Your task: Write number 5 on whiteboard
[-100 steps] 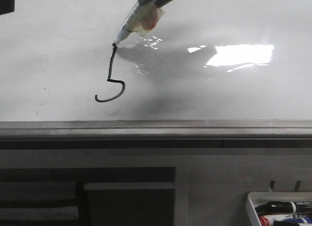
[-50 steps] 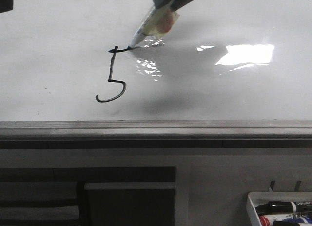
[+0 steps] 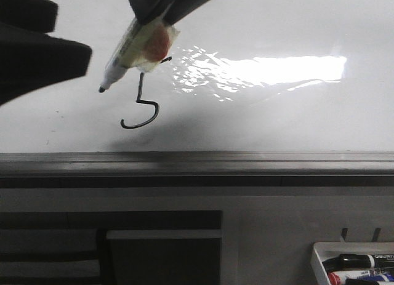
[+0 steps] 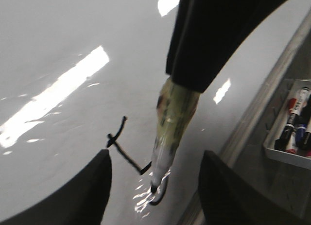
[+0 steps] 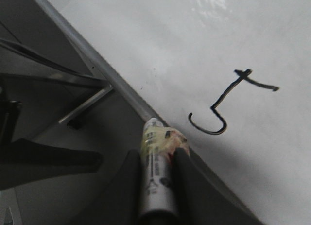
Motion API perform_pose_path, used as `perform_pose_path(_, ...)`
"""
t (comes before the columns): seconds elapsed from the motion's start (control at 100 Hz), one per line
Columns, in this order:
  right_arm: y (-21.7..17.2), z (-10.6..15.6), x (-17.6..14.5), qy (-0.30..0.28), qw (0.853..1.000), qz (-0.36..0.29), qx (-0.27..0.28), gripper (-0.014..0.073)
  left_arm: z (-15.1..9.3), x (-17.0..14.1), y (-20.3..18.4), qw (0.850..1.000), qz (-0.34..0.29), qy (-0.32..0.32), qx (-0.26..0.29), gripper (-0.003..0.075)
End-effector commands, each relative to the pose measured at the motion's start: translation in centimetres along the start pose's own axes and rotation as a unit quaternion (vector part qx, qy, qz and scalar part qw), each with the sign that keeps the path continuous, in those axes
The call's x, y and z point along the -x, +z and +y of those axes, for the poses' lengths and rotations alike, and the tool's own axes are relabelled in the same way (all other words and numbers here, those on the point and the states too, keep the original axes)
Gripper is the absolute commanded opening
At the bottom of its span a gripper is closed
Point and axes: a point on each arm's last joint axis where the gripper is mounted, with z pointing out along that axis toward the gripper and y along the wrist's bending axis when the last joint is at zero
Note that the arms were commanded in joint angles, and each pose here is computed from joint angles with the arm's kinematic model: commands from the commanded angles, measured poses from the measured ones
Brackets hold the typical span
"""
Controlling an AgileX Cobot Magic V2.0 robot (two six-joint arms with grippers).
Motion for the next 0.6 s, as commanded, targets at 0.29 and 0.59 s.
perform_pose_path(0.29, -1.1, 1.7, 0.8, -0.026, 0.999, -0.018, 0.022, -0.0061, -1.0, -0.3, 3.0, 1.000, -0.029, 0.002, -0.008, 0.0367)
perform_pose_path(0.59, -1.0, 1.7, 0.6, -0.026, 0.999, -0.008, 0.024, -0.0061, -1.0, -0.4, 3.1, 1.000, -0.029, 0.000, -0.007, 0.0240)
